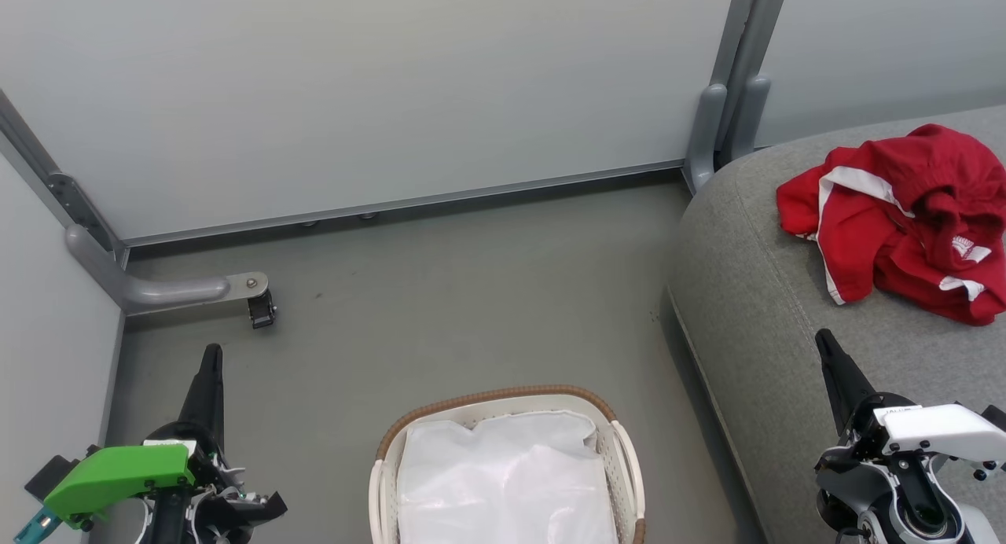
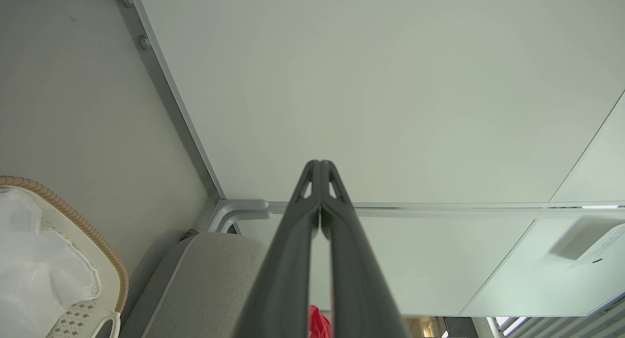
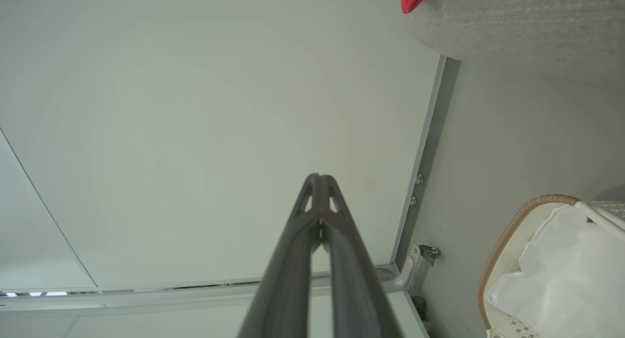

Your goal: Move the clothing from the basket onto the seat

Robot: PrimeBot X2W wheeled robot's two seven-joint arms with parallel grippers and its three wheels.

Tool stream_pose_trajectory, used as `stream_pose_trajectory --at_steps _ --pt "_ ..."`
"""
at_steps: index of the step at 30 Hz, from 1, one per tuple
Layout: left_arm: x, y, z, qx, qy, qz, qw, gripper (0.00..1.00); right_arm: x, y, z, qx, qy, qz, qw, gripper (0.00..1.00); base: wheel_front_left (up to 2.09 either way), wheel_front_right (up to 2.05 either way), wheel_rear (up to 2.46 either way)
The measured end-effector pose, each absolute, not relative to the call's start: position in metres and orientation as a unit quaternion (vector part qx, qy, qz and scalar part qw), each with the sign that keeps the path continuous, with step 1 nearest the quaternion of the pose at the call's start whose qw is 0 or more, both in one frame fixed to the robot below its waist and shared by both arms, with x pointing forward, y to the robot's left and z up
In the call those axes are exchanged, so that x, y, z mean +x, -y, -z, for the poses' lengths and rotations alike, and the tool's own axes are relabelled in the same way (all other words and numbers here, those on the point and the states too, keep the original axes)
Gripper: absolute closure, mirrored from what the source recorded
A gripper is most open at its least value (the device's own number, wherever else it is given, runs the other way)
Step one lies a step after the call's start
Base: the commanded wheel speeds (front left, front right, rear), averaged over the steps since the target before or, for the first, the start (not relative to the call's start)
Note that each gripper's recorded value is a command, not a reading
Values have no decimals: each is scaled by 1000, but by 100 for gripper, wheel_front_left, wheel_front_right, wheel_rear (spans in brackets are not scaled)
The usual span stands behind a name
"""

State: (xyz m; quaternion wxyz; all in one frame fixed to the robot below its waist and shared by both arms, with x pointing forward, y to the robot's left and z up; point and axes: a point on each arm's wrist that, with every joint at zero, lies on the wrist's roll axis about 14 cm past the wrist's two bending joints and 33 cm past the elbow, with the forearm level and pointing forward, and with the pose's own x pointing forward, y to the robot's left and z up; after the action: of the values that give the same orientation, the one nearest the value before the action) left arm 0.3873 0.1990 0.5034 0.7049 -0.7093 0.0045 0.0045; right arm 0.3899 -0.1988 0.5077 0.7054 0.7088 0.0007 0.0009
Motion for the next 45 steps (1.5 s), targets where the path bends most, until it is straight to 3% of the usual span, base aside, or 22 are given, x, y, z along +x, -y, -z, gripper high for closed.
stream_pose_trajectory --at_steps 45 --pt "387 -199 -503 -709 -4 -4 705 100 390 199 -508 709 -1 -1 705 100 0 0 0"
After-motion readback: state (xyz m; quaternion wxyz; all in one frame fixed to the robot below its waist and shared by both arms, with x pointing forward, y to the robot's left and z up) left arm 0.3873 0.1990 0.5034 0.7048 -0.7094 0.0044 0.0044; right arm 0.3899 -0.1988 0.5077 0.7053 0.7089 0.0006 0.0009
